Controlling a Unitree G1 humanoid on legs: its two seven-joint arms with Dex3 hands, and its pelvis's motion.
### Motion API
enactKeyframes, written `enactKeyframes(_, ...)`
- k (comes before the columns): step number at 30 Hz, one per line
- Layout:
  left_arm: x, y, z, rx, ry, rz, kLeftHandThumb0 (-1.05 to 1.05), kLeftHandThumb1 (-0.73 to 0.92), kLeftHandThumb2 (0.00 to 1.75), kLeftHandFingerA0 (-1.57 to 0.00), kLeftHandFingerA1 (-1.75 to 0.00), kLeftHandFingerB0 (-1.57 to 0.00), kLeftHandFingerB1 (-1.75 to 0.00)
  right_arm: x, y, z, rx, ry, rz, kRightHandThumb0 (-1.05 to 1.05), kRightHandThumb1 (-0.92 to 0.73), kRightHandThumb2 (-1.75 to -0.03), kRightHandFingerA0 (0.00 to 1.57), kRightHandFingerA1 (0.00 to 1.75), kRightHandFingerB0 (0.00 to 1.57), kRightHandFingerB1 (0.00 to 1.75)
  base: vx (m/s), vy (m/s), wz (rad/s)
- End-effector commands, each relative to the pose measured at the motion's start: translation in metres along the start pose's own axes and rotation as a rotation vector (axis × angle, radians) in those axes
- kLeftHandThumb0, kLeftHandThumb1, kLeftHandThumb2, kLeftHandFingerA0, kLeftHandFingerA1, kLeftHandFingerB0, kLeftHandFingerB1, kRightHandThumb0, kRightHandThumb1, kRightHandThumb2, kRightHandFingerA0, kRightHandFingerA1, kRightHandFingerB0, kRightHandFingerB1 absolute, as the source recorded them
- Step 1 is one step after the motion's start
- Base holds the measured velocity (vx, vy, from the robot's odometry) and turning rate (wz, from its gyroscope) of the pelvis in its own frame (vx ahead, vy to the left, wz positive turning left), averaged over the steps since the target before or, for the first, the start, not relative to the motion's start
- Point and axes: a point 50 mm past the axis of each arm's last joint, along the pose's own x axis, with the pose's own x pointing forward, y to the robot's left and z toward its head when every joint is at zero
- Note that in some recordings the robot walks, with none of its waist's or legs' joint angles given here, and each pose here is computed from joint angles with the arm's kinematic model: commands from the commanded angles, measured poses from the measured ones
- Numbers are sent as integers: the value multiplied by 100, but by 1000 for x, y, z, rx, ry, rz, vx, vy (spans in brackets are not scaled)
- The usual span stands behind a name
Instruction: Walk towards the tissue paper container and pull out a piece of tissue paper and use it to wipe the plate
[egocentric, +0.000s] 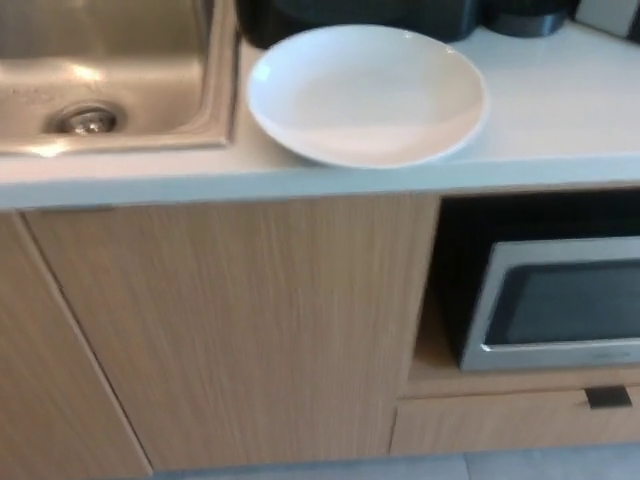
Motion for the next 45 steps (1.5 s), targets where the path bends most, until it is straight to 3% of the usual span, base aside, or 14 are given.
enactKeyframes(1,1,2,3,1,-20,7,-13,60,73,-89,-100,-80,-71,0,-6,1,-15,-14,-7,4,-63,-78,84,51,59,46,54,102,8)
enactKeyframes(7,0,1,4,0,-29,11,-13,61,71,-89,-101,-81,-71,2,-3,3,-2,-14,-9,1,-63,-72,87,51,61,46,41,5,6)
enactKeyframes(19,4,2,4,-17,-37,14,-12,60,72,-93,-101,-81,-72,4,-2,7,-10,-26,2,2,-64,-77,85,51,61,46,123,-151,-1)
enactKeyframes(34,6,0,10,6,-55,14,-9,58,76,-91,-102,-84,-72,6,1,4,38,10,3,-5,-64,-70,88,52,65,48,192,122,-7)
enactKeyframes(45,11,0,11,-8,-45,7,-13,62,71,-88,-99,-81,-72,8,6,10,26,-27,20,3,-63,-75,85,52,63,47,267,-144,4)
